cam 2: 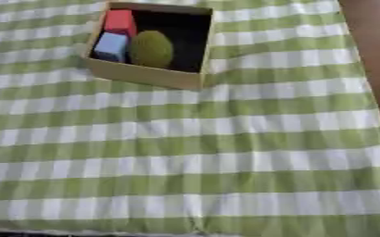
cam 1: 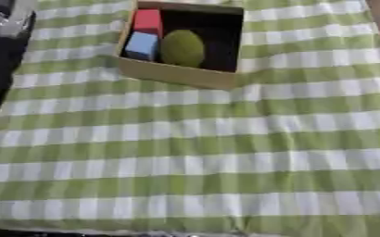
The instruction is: Pick up objects on the table and place them in the box.
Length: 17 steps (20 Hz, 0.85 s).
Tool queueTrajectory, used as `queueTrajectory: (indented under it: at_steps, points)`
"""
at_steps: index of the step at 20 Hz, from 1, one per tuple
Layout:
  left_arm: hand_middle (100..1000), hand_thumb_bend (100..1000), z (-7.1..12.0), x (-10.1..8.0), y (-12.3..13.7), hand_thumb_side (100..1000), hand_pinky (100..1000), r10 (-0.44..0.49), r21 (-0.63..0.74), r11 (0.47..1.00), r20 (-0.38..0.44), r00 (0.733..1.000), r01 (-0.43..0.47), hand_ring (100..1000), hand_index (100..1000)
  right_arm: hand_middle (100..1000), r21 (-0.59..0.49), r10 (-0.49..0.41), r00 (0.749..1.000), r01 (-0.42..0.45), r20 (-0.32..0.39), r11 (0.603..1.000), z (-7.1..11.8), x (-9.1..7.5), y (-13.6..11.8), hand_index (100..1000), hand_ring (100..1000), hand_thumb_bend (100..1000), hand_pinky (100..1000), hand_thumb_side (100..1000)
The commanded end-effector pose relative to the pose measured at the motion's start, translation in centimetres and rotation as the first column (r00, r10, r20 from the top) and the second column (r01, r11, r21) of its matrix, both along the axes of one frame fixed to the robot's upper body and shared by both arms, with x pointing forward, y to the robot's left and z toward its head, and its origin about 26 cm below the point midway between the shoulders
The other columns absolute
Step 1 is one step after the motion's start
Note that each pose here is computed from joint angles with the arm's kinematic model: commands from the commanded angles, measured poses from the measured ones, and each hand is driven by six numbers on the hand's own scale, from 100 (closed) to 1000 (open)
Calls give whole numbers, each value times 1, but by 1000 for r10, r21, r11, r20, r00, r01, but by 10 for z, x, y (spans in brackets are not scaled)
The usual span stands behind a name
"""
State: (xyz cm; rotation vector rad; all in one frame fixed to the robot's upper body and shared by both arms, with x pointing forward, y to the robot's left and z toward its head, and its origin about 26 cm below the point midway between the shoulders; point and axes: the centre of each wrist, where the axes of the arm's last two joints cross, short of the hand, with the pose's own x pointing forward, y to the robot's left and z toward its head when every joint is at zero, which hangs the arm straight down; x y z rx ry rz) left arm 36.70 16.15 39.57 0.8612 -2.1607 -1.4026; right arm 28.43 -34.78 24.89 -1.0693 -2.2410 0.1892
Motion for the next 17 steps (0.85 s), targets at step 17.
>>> queueTrajectory:
  at_steps: [17]
  points:
    - [728,159,-84,-62,98,589,769,-159,-751,581,273,949,313,785,901,579,-57,-29,965,45,261,997,4,-3,-1,827,880,100,869,470]
